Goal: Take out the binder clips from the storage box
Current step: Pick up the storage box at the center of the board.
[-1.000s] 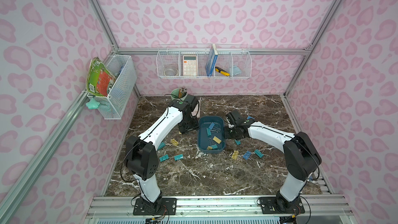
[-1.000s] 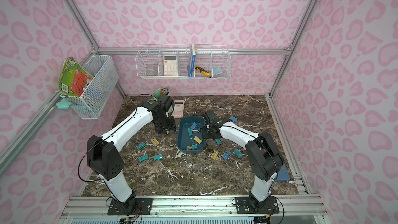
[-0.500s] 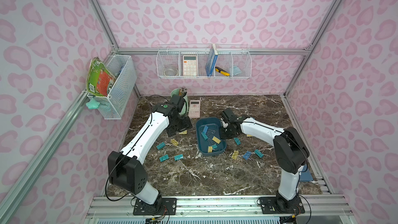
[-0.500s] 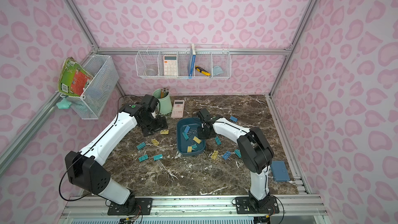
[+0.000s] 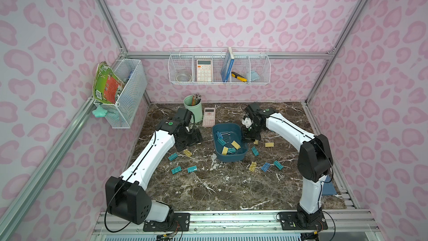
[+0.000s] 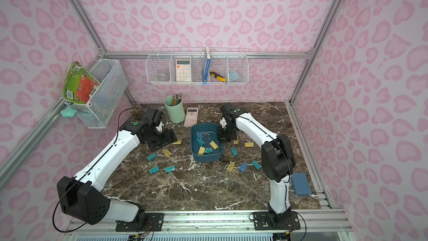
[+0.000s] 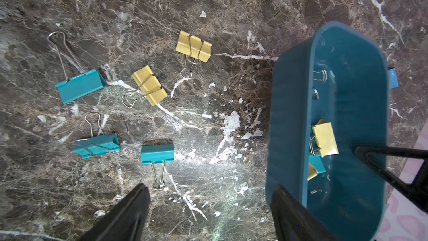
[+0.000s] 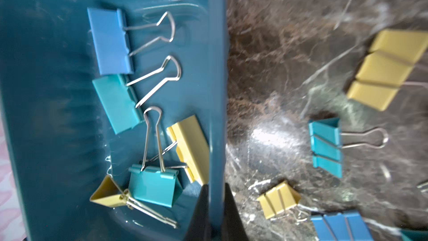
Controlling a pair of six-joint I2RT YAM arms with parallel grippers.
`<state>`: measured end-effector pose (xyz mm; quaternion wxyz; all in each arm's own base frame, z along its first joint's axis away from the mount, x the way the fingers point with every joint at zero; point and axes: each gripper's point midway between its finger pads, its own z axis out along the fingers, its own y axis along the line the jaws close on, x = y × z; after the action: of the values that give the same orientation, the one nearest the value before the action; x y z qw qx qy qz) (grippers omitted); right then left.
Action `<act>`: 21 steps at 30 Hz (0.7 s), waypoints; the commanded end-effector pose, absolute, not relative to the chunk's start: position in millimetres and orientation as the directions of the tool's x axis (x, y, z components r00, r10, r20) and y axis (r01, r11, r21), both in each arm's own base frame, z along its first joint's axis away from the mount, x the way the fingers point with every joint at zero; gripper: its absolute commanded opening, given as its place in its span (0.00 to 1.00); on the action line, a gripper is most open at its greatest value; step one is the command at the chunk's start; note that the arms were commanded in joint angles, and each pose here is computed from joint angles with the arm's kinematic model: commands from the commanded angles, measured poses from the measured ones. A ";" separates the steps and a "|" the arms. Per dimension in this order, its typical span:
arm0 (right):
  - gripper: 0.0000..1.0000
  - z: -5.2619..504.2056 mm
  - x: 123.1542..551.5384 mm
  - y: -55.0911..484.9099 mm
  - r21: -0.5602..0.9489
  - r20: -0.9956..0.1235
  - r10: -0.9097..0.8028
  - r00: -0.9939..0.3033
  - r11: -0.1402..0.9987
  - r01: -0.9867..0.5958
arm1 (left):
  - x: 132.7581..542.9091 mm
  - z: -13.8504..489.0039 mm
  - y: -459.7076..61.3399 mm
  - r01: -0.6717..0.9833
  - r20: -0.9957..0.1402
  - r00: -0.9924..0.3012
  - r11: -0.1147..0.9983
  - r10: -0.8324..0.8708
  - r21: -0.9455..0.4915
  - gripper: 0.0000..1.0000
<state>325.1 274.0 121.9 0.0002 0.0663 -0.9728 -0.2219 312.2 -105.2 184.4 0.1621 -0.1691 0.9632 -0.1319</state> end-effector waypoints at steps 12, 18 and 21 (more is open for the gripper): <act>0.00 123.6 309.2 280.4 0.394 0.117 -0.152 -0.981 0.914 -0.095 | 305.7 186.4 -104.5 -0.263 -0.288 -0.884 0.901 -0.369 -0.346 0.89; 0.00 118.5 342.1 271.7 0.384 -0.011 -0.047 -0.999 0.922 -0.048 | 304.0 184.3 -104.9 -0.270 -0.271 -0.889 0.900 -0.369 -0.341 0.89; 0.00 109.0 351.6 279.6 0.373 -0.102 -0.028 -0.994 0.926 -0.064 | 304.3 184.0 -105.0 -0.277 -0.259 -0.892 0.901 -0.371 -0.335 0.89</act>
<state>332.2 265.4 110.0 0.0129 0.0255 -0.9830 -0.1813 307.0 -105.4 184.7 0.1718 -0.1640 0.9600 -0.1480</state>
